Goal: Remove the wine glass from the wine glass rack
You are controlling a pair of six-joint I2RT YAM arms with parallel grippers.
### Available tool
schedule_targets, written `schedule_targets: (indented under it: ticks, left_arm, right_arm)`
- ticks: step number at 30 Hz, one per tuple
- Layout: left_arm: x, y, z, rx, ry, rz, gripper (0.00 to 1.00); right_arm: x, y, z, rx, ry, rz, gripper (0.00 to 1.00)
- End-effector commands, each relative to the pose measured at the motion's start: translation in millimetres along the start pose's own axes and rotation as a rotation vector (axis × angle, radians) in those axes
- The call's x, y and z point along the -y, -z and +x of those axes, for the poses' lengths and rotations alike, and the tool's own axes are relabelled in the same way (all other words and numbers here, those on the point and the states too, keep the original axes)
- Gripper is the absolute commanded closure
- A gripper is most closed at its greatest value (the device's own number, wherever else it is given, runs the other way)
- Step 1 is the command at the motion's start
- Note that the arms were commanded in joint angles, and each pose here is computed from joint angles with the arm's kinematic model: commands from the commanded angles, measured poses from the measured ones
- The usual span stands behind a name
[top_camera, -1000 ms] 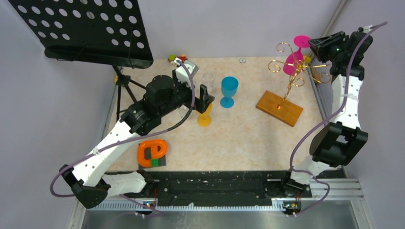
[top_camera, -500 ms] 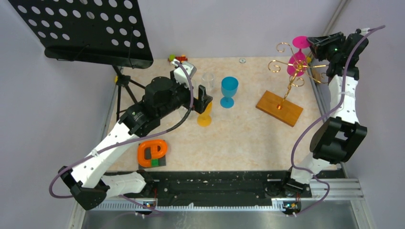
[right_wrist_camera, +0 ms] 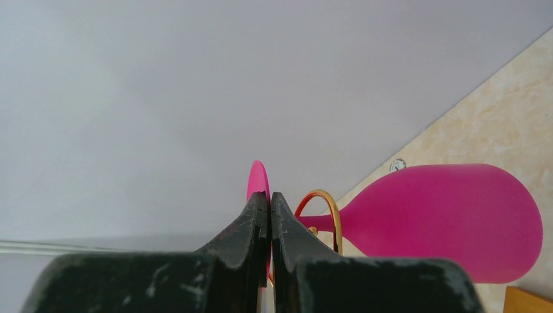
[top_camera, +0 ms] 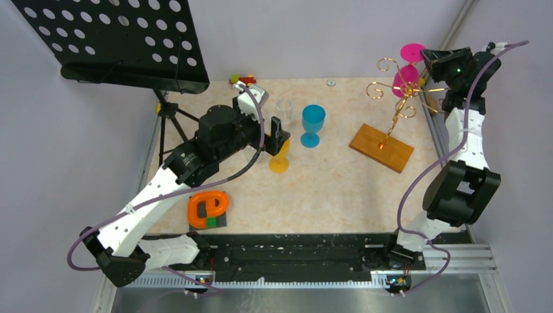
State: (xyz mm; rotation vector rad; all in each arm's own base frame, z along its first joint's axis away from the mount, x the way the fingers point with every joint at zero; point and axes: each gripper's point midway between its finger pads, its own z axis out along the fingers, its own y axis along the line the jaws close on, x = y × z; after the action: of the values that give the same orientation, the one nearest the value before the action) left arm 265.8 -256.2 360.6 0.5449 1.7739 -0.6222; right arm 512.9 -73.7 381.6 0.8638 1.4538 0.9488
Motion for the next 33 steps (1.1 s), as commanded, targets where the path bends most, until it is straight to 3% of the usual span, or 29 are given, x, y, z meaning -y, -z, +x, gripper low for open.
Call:
schedule_targets:
  ticks: [1,12,26,33]
  left_arm:
    - [0,8,-19,0.073,0.002,-0.002,0.01]
    - [1,6,-21,0.071,0.000,0.005,0.01]
    - [3,5,-21,0.070,0.004,0.012,0.01]
    - [4,5,-20,0.071,0.008,0.018,0.01]
  right_arm:
    - [-40,12,-10,0.064,0.028,-0.121,1.00]
    - [-31,10,-23,0.138,0.071,-0.077,1.00]
    - [-50,44,-38,0.251,0.136,-0.039,1.00]
    - [-46,54,-24,0.191,0.099,-0.001,1.00]
